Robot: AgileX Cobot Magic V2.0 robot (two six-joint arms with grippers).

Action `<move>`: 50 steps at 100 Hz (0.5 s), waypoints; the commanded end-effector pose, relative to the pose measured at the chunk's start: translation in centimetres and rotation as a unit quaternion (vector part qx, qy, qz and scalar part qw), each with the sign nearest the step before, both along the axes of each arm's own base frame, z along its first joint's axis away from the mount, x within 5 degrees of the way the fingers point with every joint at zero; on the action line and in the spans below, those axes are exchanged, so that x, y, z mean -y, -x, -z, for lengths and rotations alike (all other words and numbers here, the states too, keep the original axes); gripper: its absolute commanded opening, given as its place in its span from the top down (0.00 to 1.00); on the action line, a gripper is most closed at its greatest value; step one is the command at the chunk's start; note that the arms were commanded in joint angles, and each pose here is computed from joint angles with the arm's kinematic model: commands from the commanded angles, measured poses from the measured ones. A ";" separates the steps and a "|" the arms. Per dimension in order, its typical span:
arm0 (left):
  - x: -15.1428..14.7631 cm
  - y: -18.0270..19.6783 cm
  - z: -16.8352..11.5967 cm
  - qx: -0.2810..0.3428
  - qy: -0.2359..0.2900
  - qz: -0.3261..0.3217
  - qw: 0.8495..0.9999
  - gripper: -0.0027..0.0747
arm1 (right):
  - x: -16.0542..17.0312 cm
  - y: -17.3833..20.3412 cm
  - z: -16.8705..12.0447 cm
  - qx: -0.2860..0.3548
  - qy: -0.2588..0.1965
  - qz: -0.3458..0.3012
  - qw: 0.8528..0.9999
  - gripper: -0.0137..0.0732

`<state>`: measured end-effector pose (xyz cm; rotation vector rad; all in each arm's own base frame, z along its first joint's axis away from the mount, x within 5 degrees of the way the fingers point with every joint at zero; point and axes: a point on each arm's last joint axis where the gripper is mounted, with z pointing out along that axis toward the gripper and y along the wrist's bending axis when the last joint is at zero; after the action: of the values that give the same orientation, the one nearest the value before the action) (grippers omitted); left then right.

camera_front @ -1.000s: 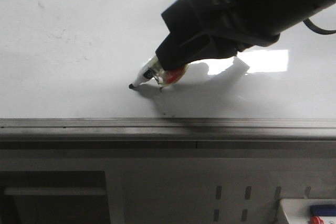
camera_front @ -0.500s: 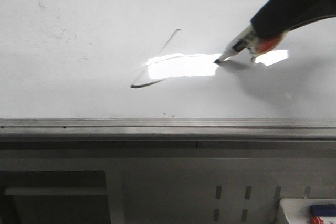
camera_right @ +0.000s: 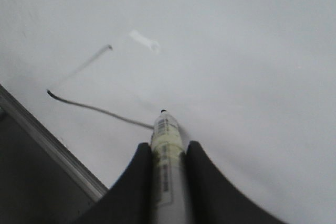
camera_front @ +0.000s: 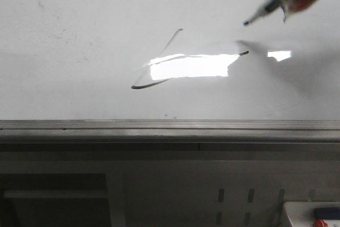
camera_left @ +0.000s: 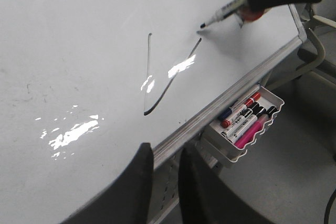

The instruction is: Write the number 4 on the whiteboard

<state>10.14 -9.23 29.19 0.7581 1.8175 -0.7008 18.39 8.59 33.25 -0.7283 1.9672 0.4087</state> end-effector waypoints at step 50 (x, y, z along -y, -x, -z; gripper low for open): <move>0.0 -0.2 -1.2 0.002 0.036 -0.014 0.999 0.84 | -4.7 -2.0 -0.9 0.036 -0.032 -0.036 0.998 0.89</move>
<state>10.13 -9.26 29.25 0.7450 1.8174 -0.7156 19.86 13.00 32.61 -0.8307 1.9369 0.4954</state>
